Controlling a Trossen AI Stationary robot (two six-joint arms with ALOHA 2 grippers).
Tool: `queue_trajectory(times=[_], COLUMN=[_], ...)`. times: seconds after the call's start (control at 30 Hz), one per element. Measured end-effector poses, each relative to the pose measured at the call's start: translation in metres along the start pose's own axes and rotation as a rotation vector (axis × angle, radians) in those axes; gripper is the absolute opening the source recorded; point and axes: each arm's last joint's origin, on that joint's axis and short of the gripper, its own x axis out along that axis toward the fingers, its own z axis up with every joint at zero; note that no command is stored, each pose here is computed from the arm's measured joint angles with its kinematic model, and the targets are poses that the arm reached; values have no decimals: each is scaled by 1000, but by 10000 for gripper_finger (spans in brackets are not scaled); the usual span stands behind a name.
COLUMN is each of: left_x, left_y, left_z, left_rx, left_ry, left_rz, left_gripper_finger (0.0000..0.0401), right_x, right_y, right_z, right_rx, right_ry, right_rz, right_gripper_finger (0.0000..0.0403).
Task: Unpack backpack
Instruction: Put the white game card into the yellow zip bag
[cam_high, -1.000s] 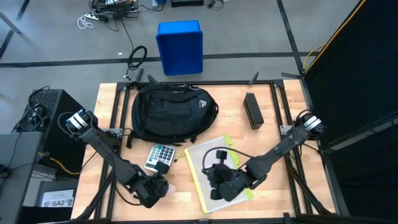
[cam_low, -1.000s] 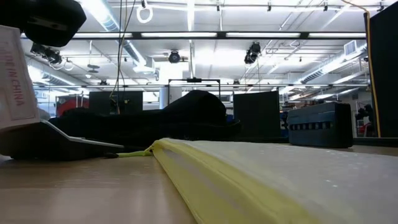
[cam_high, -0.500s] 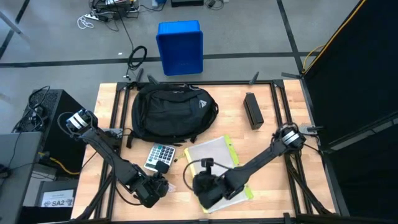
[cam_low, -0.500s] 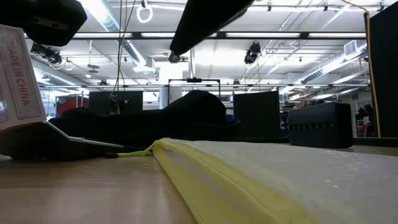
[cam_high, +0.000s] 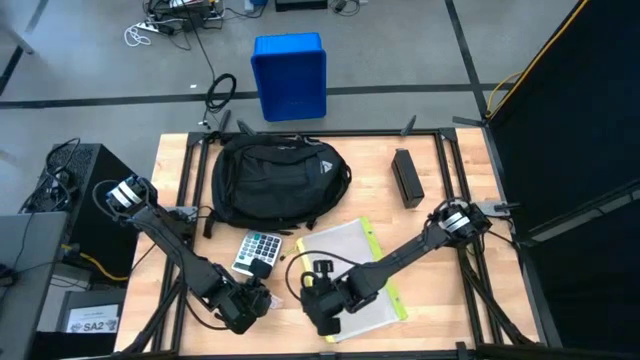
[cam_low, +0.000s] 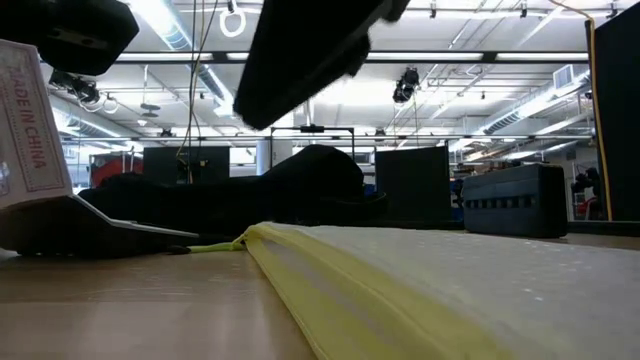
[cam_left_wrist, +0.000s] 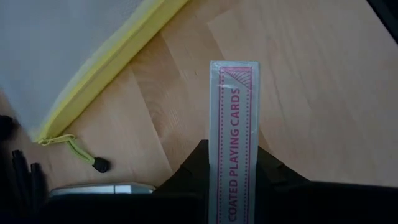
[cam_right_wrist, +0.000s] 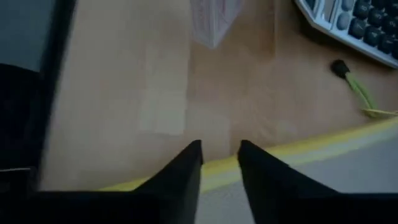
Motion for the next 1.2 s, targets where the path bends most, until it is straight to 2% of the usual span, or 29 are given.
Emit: queue_trajectory(times=[0.2, 0.37, 0.47, 0.57, 0.7, 0.8, 1.03, 1.2], left_x=[0, 0, 1, 1, 1, 1, 1, 1], left_y=[0, -1, -1, -1, -1, -1, -1, -1], left_z=[0, 0, 0, 0, 1, 1, 1, 1], left_rx=[1, 1, 2, 0, 18, 20, 20, 20], left_ry=[-1, 6, 7, 3, -3, -7, -8, -8], left_rz=[-1, -14, -16, -17, -14, -11, -9, -8], left_gripper_finger=[29, 29, 29, 29, 29, 30, 30, 30], right_x=[23, 28, 31, 32, 33, 34, 34, 34], right_y=[2, -7, -15, -21, -21, -19, -24, -25], right_z=[6, -2, -10, -12, -5, 0, -6, -4], right_rx=[-34, -26, -4, 55, 96, 85, 45, 52], right_ry=[-78, -18, 54, 84, 20, -22, 40, 27], right_rz=[54, -104, -172, -193, -165, -135, -183, -185], right_gripper_finger=[205, 244, 242, 229, 208, 196, 183, 177])
